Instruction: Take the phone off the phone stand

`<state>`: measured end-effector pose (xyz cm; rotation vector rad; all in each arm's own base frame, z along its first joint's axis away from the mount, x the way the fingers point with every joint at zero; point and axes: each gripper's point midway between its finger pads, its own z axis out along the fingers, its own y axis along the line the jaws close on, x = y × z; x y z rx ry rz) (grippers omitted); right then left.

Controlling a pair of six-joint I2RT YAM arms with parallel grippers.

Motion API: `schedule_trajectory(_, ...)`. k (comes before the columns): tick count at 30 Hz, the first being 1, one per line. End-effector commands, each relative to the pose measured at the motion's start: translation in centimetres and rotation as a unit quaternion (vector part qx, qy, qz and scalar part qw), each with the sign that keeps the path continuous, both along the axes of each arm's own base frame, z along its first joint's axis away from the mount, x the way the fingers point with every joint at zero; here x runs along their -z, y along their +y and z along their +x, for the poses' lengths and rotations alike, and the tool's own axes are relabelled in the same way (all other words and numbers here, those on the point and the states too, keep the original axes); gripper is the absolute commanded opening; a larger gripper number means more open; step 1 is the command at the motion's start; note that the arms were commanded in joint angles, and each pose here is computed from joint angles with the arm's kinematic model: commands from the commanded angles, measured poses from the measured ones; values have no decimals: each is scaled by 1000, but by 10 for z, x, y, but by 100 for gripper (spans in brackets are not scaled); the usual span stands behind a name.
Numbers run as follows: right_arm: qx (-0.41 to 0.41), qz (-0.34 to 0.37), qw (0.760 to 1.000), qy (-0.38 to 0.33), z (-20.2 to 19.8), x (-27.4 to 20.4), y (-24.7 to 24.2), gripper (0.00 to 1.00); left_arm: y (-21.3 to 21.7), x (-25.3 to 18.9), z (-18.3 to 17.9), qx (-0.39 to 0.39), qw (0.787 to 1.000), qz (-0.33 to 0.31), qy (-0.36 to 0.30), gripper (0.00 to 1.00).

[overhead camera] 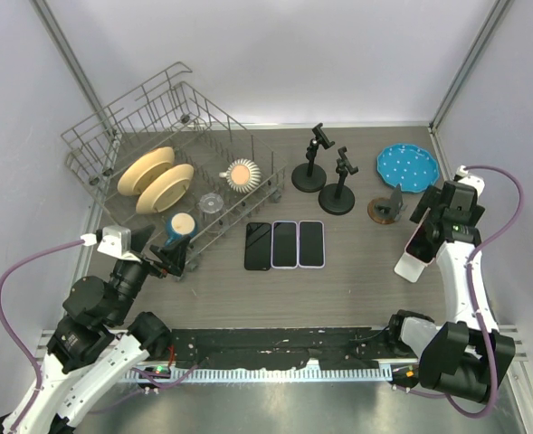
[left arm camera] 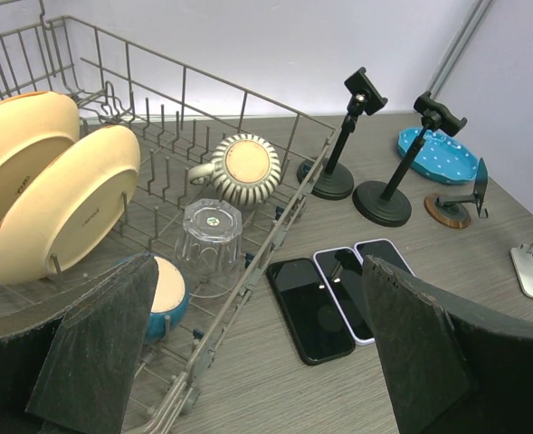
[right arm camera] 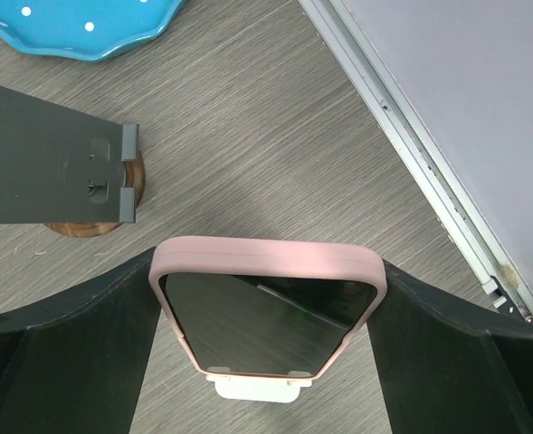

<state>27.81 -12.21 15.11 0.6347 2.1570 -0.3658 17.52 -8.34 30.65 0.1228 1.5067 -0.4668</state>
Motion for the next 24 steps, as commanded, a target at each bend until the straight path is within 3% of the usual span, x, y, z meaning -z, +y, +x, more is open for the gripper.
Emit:
schedule_trajectory(1,11,-1,999,-36,4,-11,-2,87,2,-14,0,-4,1000,-11,-25,99)
schedule_trajectory(17,7,-9,993,-118,-3,-83,6,30,0,-8,5,-8,1000,-2,-15,99)
schedule_trajectory(24,-63,25,986,-153,7,-123,41,20,-4,-3,9,-6,1000,8,-5,99)
